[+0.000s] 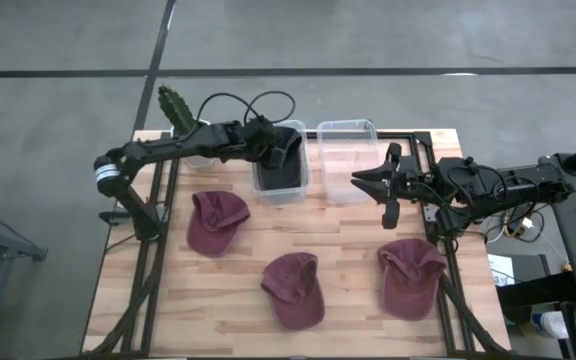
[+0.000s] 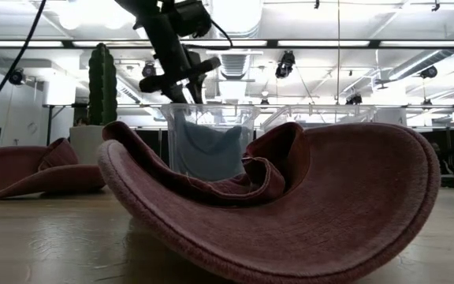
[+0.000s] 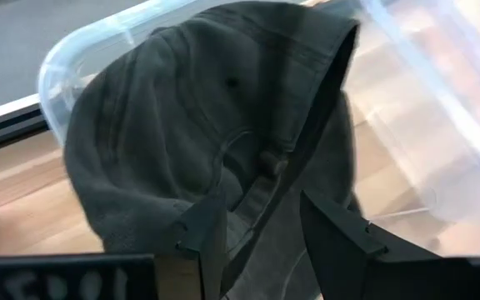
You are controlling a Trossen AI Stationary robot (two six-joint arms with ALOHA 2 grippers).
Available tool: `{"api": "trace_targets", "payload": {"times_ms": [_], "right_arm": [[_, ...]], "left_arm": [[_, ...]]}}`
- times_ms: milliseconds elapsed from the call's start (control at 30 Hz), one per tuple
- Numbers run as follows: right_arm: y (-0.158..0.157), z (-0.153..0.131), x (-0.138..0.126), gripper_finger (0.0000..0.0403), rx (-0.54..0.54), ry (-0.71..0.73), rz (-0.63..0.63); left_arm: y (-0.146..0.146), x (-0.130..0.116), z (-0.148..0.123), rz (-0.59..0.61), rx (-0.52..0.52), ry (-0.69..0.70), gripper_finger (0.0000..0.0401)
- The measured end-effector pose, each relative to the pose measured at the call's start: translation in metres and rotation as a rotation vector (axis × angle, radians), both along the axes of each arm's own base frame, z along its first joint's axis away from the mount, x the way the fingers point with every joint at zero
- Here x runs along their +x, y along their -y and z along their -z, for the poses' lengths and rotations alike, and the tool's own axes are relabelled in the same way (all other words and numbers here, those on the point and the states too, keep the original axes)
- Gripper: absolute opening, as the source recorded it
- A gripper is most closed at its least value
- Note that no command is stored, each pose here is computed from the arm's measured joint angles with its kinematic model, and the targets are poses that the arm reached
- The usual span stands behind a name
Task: Pick & Place hat
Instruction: Put the gray cap into the left transparent bin
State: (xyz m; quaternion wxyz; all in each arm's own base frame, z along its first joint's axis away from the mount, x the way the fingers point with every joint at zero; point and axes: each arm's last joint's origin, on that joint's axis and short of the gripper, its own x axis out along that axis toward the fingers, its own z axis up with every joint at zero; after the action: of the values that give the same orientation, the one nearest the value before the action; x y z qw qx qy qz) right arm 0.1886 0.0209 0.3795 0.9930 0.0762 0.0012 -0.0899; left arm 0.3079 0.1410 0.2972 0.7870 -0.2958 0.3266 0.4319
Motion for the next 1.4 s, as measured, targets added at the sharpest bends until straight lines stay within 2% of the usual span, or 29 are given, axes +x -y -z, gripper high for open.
{"api": "trace_targets", "payload": {"times_ms": [233,467,833,1400], "right_arm": [[0.000,0.000,0.000,0.0068,-0.003,-0.001,0.001],[0.000,0.000,0.000,0.0068,0.000,0.000,0.001],[0.000,0.000,0.000,0.0068,0.000,-0.003,0.001],[0.000,0.001,0.000,0.0068,-0.001,-0.006,0.001]], "left_arm": [[-0.002,0.005,0.009,0.000,-0.008,-0.017,0.0147],[-0.006,0.018,0.026,0.021,-0.058,-0.034,0.0147],[-0.016,0.042,0.018,0.060,-0.036,-0.022,0.0147],[-0.023,0.055,0.039,0.179,0.021,-0.221,0.0147]]}}
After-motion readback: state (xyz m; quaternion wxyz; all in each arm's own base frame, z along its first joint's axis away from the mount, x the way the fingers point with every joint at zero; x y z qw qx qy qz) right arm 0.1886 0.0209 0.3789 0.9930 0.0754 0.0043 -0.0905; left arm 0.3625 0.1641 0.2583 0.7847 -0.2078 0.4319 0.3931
